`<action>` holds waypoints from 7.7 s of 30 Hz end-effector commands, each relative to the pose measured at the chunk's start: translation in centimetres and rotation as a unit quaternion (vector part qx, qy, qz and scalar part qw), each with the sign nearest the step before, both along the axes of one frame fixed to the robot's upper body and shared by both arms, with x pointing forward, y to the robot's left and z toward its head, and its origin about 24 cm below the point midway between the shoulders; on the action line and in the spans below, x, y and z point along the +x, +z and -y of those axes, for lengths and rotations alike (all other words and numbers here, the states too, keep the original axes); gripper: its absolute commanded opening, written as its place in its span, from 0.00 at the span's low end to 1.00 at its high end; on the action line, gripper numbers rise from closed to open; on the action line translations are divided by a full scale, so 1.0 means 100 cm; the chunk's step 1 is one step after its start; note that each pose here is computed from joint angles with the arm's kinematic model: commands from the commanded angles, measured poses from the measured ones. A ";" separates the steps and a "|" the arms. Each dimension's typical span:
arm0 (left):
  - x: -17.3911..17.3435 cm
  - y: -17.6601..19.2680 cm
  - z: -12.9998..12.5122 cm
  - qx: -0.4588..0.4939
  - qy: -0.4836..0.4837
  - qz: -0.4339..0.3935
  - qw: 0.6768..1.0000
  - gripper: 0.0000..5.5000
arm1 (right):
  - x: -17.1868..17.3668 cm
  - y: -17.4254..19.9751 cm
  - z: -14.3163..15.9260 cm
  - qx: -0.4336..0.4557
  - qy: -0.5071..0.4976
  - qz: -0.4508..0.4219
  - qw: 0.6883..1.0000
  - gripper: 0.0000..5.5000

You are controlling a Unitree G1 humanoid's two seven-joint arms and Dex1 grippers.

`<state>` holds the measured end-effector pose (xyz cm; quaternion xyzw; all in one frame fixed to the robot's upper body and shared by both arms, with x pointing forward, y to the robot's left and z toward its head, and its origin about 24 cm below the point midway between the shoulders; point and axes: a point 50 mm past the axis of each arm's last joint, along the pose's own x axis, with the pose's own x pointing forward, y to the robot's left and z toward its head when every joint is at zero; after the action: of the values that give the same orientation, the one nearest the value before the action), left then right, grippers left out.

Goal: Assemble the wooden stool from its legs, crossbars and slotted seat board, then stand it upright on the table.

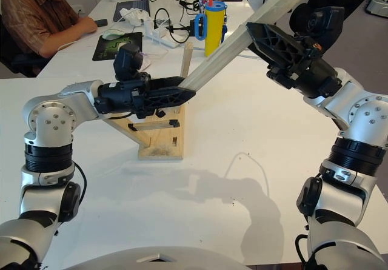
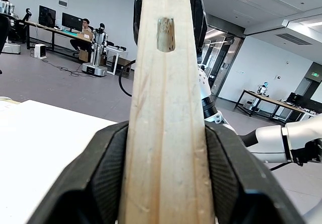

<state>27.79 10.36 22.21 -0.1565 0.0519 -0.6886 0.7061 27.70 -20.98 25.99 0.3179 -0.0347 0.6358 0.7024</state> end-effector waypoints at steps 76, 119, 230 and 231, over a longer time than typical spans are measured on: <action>-0.052 -0.207 -0.052 0.440 0.082 0.024 0.894 0.85 | 0.053 -0.123 -0.060 -0.338 0.013 0.184 0.923 0.37; -0.041 -0.240 -0.059 0.463 0.166 -0.024 0.871 0.85 | 0.060 -0.111 -0.086 -0.452 0.031 0.215 0.865 0.60; -0.060 -0.214 -0.112 0.438 0.468 0.128 0.757 0.85 | -0.001 -0.154 -0.175 -0.321 0.009 0.193 0.927 0.01; -0.060 -0.214 -0.109 0.434 0.476 0.128 0.754 0.85 | -0.004 -0.158 -0.173 -0.326 -0.025 0.173 0.929 0.01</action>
<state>22.35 21.81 2.29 0.2516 0.1361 -0.1857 0.9401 27.94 -3.75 11.69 -0.0457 0.0125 0.6878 0.7243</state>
